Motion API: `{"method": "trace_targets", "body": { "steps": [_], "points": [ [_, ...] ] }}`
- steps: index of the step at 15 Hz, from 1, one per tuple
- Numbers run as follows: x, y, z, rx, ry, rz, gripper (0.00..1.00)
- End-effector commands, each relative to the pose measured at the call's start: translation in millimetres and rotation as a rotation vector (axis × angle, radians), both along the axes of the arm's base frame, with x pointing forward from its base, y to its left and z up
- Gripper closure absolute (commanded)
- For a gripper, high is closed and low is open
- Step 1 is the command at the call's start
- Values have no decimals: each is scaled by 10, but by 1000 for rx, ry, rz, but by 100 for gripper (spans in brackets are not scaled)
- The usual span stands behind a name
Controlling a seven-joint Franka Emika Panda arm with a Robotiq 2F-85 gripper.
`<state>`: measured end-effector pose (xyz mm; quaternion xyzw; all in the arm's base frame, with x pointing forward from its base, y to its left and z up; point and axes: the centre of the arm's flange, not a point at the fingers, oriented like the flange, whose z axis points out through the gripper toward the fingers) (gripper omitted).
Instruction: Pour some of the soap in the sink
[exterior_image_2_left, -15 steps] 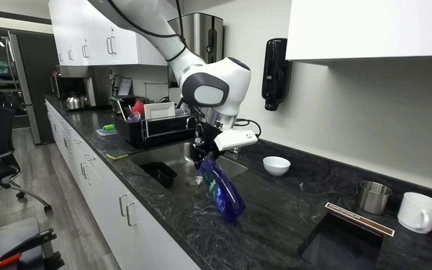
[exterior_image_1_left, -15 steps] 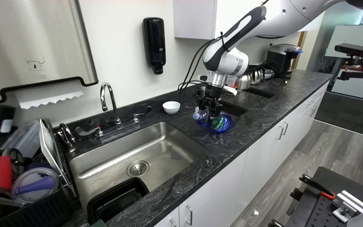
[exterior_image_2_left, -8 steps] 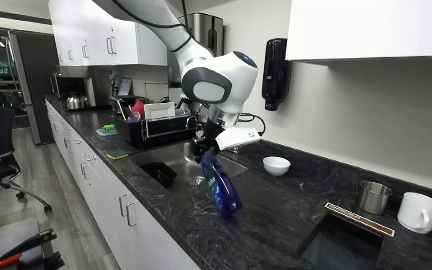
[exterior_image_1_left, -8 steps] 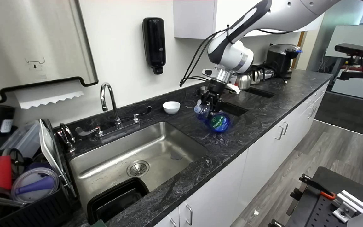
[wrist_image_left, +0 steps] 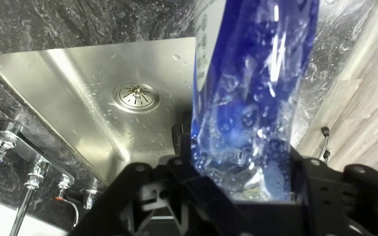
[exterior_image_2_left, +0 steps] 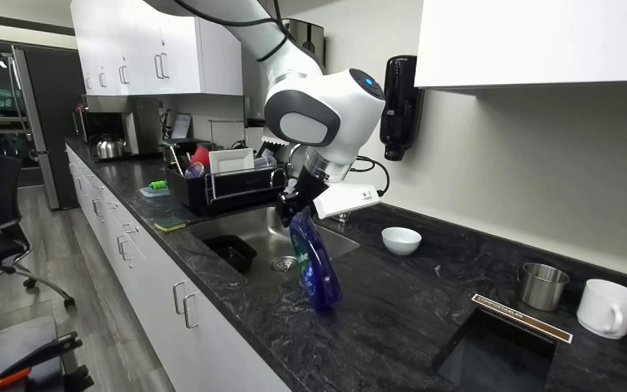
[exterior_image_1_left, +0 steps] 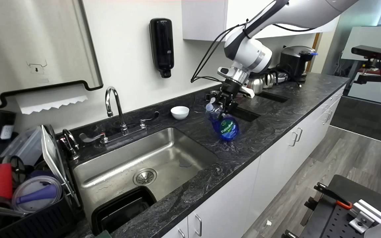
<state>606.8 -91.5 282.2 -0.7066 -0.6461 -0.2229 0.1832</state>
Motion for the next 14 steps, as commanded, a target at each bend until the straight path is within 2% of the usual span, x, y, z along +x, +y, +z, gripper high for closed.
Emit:
{"method": "trace_targets", "body": {
  "steps": [1, 8, 14],
  "points": [
    [-127, -122, 106, 76, -28, -1, 64],
    [-277, -604, 89, 204, -56, -67, 64],
    [-356, -784, 47, 264, -62, -87, 64]
  ]
}}
